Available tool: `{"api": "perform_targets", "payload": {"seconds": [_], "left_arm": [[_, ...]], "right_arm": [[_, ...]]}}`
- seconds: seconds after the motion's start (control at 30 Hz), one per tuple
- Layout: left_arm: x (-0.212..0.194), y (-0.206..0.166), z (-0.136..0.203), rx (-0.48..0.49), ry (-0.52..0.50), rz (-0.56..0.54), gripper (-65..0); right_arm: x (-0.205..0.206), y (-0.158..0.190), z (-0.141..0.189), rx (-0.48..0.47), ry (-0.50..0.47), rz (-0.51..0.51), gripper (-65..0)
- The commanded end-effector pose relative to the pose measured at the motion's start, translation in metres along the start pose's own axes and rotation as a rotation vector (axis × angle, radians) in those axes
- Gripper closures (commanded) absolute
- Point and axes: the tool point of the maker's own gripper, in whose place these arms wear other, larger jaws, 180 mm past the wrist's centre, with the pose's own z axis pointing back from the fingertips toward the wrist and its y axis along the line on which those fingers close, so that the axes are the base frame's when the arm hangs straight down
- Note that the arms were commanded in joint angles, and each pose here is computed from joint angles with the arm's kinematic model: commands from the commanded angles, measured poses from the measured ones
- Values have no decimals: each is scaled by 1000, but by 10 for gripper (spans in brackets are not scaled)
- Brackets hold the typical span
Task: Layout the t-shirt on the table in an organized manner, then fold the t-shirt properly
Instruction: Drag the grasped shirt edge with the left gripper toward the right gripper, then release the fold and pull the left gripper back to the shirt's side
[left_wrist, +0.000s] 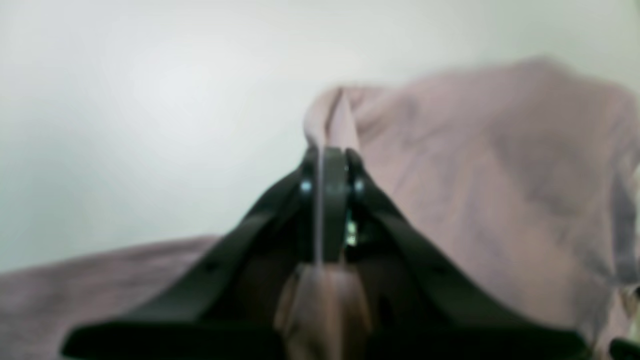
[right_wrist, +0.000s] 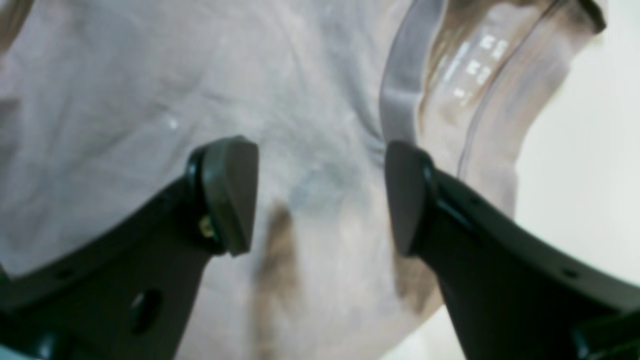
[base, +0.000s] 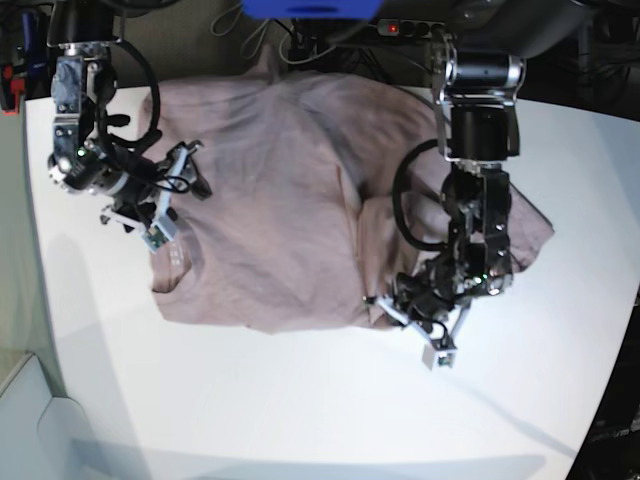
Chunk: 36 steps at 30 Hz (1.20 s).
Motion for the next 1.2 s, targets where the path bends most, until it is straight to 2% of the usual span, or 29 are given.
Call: {"api": "perform_targets", "payload": {"seconds": [0.0, 0.17, 0.27, 0.43, 0.57, 0.7, 0.93, 1.07, 1.17], "left_arm": [[42, -21, 12, -45, -122, -29, -1], [57, -88, 41, -143, -224, -199, -1], [40, -144, 56, -234, -237, -349, -1], [-4, -189, 59, -237, -201, -611, -1], [-33, -207, 59, -214, -182, -773, -1], [-65, -222, 61, -229, -147, -887, -1], [-121, -232, 70, -265, -89, -1092, -5], [-137, -216, 74, -261, -60, -1148, -5], [-116, -205, 88, -236, -116, -1118, -5]], "right_arm": [[13, -5, 5, -7, -48, 9, -401], [12, -5, 5, -9, -47, 6, -401], [11, -8, 7, -15, -44, 8, -401], [3, -27, 17, -54, -12, 39, -400], [-10, -54, 34, -127, 0, -1, -403], [-14, -83, 54, -208, -8, -30, -403], [-13, -97, 65, -251, -20, -44, -403], [-13, -94, 63, -244, -20, -46, -403], [-14, -92, 61, -238, -21, -51, -403]]}}
